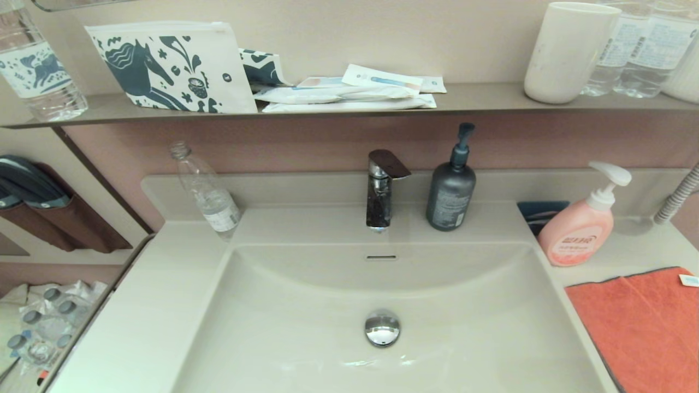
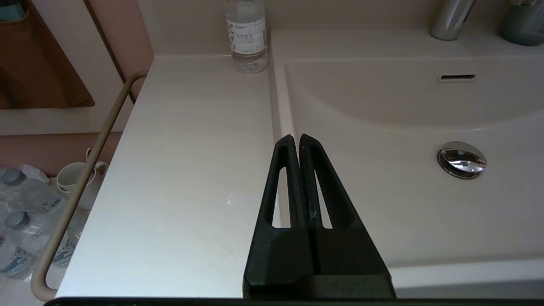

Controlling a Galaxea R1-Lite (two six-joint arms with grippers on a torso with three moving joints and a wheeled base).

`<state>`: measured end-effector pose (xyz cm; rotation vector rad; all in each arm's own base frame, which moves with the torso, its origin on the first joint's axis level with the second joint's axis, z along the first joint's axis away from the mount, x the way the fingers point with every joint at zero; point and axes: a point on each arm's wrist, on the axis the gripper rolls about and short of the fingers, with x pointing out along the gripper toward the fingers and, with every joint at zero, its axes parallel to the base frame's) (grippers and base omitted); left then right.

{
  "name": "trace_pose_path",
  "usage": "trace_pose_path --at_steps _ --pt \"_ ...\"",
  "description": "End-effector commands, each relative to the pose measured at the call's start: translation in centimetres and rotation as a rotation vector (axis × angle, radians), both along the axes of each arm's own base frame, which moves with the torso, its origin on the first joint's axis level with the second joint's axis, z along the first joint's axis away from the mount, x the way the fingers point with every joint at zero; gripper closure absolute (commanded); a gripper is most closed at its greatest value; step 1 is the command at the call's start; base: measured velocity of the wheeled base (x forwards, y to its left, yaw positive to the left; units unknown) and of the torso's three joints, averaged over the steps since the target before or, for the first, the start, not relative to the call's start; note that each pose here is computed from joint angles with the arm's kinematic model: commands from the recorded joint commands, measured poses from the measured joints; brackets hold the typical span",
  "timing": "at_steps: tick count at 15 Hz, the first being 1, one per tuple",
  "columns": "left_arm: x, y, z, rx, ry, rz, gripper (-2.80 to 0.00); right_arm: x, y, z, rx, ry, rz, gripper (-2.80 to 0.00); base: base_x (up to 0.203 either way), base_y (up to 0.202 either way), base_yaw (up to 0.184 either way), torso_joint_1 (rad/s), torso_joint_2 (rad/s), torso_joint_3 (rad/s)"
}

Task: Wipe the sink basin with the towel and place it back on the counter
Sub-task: Turn on the faucet

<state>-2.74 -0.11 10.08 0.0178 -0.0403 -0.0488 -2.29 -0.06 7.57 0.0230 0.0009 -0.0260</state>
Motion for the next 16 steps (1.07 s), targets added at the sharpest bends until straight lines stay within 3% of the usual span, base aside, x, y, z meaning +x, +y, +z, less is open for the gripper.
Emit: trace_pose_path --at_steps 1,5,7,14,16 --pt "0.7 0.0 1.7 0.0 0.048 -0.017 0.0 0.0 0.0 0.0 0.0 0.0 0.0 0.0 0.0 0.0 0.0 0.0 0.0 0.0" --pt "1.6 -0.3 3.7 0.0 0.085 -0.175 0.0 0.0 0.0 0.0 0.0 0.0 0.0 0.0 0.0 0.0 0.0 0.0 0.0 0.0" --pt "3.1 -0.4 5.0 -0.003 0.133 -0.201 0.0 0.0 0.0 0.0 0.0 0.0 0.0 0.0 0.0 0.0 0.0 0.0 0.0 0.0" --pt "13.2 -1.2 9.2 -0.021 0.173 -0.277 0.0 0.0 0.0 0.0 0.0 0.0 0.0 0.0 0.0 0.0 0.0 0.0 0.0 0.0" --pt "15.8 -2.5 10.9 -0.022 0.136 -0.337 0.0 0.0 0.0 0.0 0.0 0.0 0.0 0.0 0.0 0.0 0.0 0.0 0.0 0.0"
